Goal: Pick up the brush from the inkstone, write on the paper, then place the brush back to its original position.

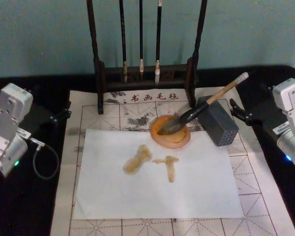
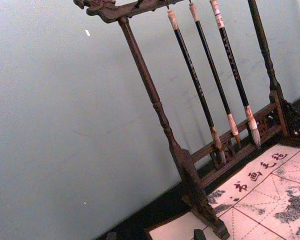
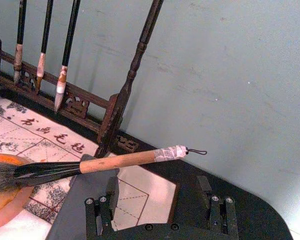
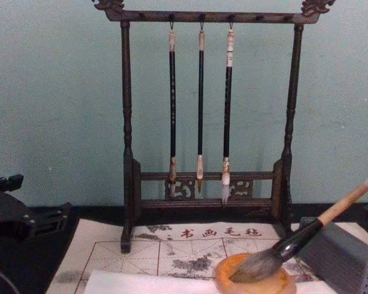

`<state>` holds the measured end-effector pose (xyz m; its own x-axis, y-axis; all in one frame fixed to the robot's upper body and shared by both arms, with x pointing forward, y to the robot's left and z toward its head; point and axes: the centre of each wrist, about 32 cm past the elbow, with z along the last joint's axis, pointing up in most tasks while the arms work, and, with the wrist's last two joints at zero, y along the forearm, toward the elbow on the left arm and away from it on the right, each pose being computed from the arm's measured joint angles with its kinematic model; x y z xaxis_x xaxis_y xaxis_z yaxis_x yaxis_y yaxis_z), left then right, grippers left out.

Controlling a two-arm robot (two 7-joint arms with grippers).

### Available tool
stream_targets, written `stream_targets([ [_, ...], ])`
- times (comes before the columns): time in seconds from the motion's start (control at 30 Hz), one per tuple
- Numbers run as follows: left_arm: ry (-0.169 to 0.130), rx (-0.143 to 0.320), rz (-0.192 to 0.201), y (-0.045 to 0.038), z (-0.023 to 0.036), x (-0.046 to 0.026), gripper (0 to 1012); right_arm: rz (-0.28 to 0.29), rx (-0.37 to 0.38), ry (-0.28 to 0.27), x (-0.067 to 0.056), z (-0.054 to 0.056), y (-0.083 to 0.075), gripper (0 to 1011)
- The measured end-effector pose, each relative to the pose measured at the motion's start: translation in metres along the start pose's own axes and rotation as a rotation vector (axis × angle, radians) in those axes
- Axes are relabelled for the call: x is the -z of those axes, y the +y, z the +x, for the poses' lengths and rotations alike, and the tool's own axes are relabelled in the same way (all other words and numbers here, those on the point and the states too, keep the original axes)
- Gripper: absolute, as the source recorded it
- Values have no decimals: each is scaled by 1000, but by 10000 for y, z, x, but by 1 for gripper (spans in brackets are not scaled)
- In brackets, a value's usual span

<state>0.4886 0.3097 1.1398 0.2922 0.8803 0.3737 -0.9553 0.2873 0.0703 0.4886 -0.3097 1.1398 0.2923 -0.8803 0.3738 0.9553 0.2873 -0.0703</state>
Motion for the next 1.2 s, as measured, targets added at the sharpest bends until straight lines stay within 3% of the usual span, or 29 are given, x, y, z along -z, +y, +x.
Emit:
stream_targets([
  [1.2, 0, 0, 0, 0, 0, 0, 1001, 0, 0, 0, 0, 0, 0, 1000],
])
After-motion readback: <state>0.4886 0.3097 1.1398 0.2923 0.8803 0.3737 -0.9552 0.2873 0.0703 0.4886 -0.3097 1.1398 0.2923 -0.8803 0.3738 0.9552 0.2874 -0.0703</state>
